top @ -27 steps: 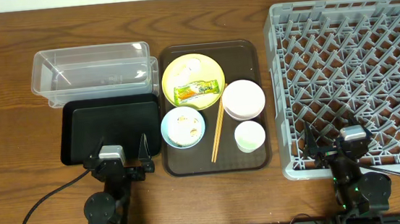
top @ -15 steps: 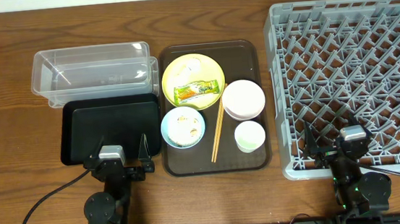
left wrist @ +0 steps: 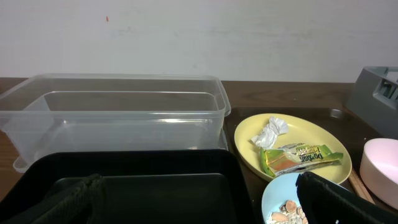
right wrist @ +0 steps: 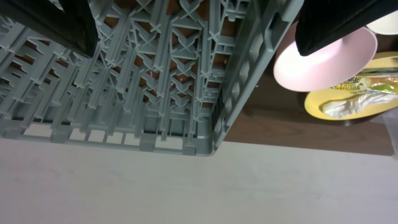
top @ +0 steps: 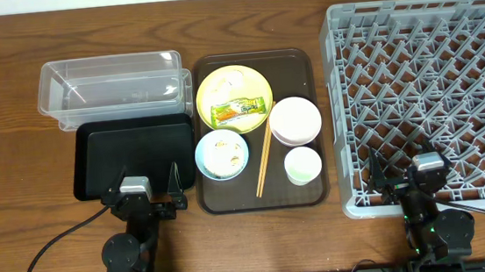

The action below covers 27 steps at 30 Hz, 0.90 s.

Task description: Sort waste into correct bins and load items into the dishwasher rack

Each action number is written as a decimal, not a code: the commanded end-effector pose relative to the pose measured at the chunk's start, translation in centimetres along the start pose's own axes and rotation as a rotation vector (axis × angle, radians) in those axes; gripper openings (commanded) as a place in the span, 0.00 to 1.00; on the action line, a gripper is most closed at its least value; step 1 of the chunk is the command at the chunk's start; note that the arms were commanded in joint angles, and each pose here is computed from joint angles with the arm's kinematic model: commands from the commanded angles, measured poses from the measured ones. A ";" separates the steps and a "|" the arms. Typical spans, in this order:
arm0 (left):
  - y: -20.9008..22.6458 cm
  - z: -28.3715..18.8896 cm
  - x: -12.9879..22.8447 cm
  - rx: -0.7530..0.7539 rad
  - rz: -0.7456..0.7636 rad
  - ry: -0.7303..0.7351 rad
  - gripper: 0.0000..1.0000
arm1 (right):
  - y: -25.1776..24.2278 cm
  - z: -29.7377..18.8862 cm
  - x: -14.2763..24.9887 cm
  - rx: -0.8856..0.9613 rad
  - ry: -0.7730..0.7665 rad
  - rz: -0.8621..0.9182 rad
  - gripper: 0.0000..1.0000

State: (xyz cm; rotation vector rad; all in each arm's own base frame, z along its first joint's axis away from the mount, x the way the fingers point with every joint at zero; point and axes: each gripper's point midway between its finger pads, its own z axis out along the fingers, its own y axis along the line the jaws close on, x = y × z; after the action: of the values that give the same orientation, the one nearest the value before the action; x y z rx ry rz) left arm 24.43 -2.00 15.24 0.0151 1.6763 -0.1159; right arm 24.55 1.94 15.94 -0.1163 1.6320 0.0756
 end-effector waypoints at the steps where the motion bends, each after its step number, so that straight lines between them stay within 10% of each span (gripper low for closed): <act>1: 0.0 0.1 1.5 0.003 0.005 0.048 1.00 | 0.5 0.0 0.0 -0.024 0.000 -0.009 0.99; 27: 0.0 0.1 1.4 0.003 0.005 0.043 1.00 | 0.4 0.0 0.0 -0.017 0.000 -0.009 0.99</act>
State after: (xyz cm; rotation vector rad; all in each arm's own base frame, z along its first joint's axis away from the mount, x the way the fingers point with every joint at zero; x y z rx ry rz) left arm 24.43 -2.00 15.25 0.0151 1.6759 -0.1159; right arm 24.55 1.94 15.95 -0.1160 1.6316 0.0752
